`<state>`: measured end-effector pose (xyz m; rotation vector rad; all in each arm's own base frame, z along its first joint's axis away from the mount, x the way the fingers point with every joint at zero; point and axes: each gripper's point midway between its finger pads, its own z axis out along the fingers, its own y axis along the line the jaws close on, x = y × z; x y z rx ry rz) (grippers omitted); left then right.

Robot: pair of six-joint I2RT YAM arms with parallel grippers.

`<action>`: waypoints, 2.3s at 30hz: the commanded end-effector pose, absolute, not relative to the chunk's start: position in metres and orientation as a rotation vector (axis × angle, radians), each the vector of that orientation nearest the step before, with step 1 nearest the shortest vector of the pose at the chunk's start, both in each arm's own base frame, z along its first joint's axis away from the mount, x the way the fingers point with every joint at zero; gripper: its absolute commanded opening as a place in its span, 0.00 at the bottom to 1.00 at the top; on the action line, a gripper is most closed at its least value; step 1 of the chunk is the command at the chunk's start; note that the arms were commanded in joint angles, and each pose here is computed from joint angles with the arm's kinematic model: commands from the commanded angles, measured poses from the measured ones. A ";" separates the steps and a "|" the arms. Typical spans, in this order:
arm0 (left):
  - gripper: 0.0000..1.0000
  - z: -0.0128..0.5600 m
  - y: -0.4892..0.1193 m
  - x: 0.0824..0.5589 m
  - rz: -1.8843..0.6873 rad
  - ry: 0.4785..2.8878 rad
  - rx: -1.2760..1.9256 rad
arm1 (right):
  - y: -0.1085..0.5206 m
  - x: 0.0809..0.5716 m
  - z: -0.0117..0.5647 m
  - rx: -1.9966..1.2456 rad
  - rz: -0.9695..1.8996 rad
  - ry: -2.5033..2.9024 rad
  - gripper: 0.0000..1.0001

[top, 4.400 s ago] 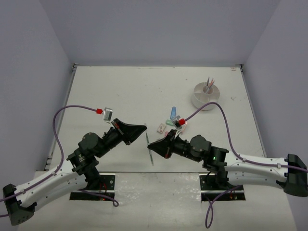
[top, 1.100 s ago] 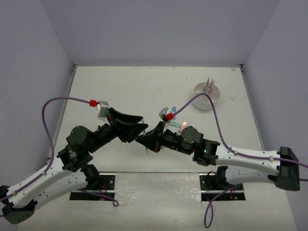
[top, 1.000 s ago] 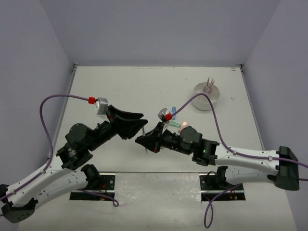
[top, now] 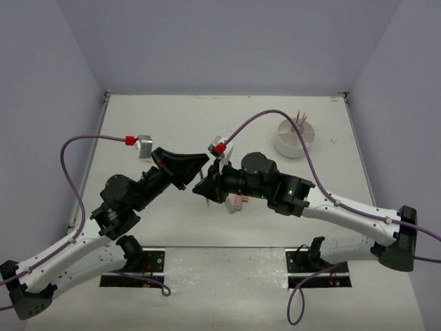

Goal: Sort the stationery into containers
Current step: Close the pen cap on the pen, then place the pen in the storage box.

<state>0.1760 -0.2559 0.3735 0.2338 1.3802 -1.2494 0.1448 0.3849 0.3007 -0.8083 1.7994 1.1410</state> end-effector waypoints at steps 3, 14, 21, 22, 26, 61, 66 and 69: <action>0.00 0.287 -0.292 0.117 -1.463 1.665 0.495 | 0.361 0.231 0.468 -0.474 1.079 1.431 0.00; 0.00 0.319 -0.283 0.130 -1.349 1.597 0.463 | 0.393 0.229 0.406 -0.589 1.190 1.527 0.00; 0.23 0.392 -0.282 0.142 -1.290 1.470 0.468 | 0.410 0.200 0.334 -0.657 1.378 1.565 0.00; 0.33 0.402 -0.278 0.145 -1.267 1.454 0.445 | 0.409 0.196 0.330 -0.657 1.392 1.553 0.00; 0.62 0.428 -0.256 0.165 -1.141 1.440 0.327 | 0.402 0.193 0.318 -0.654 1.389 1.534 0.00; 1.00 0.273 -0.153 0.182 -0.503 1.860 0.240 | 0.012 0.490 0.240 0.558 -0.188 1.643 0.00; 1.00 0.275 -0.153 0.180 -0.526 1.847 0.242 | 0.016 0.499 0.214 0.554 -0.190 1.679 0.03; 1.00 0.279 -0.151 0.179 -0.532 1.832 0.233 | 0.015 0.500 0.206 0.560 -0.199 1.691 0.07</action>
